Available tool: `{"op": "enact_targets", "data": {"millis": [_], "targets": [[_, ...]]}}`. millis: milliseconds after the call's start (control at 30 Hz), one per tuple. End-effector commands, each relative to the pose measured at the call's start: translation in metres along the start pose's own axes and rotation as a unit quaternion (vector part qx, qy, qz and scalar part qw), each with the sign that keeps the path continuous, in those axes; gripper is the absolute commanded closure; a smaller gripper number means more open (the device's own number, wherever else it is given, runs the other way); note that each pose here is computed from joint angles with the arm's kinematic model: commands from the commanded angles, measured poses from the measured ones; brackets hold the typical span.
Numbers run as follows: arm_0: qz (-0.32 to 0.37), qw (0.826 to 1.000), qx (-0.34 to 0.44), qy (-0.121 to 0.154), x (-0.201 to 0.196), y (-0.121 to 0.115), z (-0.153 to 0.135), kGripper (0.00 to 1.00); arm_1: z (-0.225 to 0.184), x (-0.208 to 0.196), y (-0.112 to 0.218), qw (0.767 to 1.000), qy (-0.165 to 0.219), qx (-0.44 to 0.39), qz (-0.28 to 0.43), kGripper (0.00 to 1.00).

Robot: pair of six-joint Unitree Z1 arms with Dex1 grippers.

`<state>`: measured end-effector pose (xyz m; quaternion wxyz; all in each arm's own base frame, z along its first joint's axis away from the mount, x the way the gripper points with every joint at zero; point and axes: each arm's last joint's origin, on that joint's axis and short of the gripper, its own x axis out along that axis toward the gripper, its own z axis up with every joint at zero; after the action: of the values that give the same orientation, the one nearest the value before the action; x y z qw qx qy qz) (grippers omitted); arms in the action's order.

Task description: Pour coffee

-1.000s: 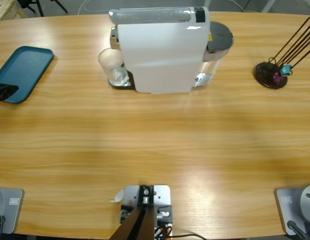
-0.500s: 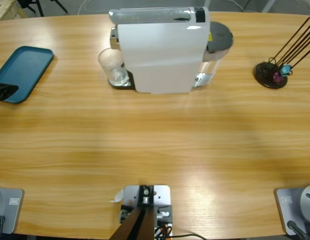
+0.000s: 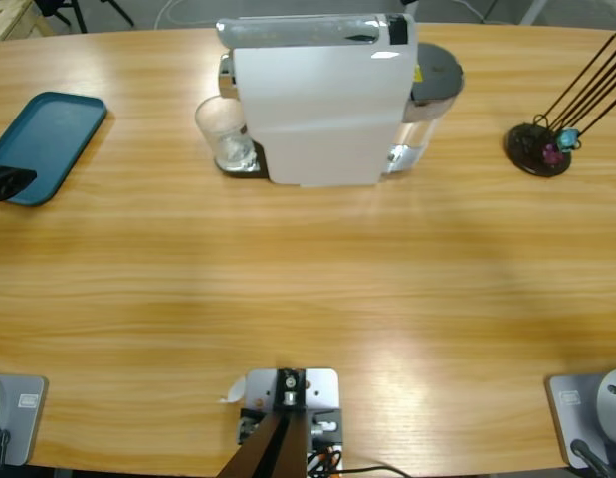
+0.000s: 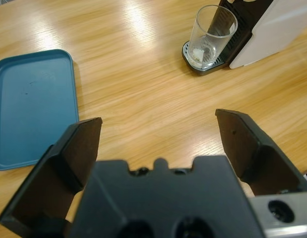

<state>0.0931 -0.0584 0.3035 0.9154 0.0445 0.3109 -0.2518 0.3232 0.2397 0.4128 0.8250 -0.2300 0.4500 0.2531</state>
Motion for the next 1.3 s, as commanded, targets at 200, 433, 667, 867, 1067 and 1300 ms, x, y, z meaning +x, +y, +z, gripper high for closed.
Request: {"op": "enact_targets", "data": {"millis": [200, 433, 667, 867, 1067, 1300], "targets": [[0.008, 1.000, -0.008, 0.004, 0.001, 0.002, -0.010, 0.009, 0.000, 0.044, 0.011, 0.999, 0.048, 0.000, 0.020, 1.000], [0.008, 1.000, -0.008, 0.003, 0.001, 0.002, -0.010, 0.009, -0.002, 0.046, 0.023, 0.998, 0.054, -0.007, 0.027, 1.000], [0.008, 1.000, -0.008, 0.003, 0.001, 0.002, -0.010, 0.009, 0.002, 0.044, 0.035, 0.998, 0.048, -0.012, 0.032, 1.000], [0.007, 1.000, -0.008, 0.003, 0.001, 0.002, -0.010, 0.009, -0.001, 0.041, 0.034, 0.998, 0.051, -0.012, 0.026, 1.000], [0.007, 1.000, -0.008, 0.003, 0.001, 0.002, -0.010, 0.009, 0.003, 0.015, 0.010, 1.000, 0.018, -0.002, -0.017, 1.000], [0.007, 1.000, -0.008, 0.004, 0.001, 0.002, -0.010, 0.009, 0.002, 0.013, 0.000, 0.999, 0.025, 0.002, -0.022, 1.000]]}}
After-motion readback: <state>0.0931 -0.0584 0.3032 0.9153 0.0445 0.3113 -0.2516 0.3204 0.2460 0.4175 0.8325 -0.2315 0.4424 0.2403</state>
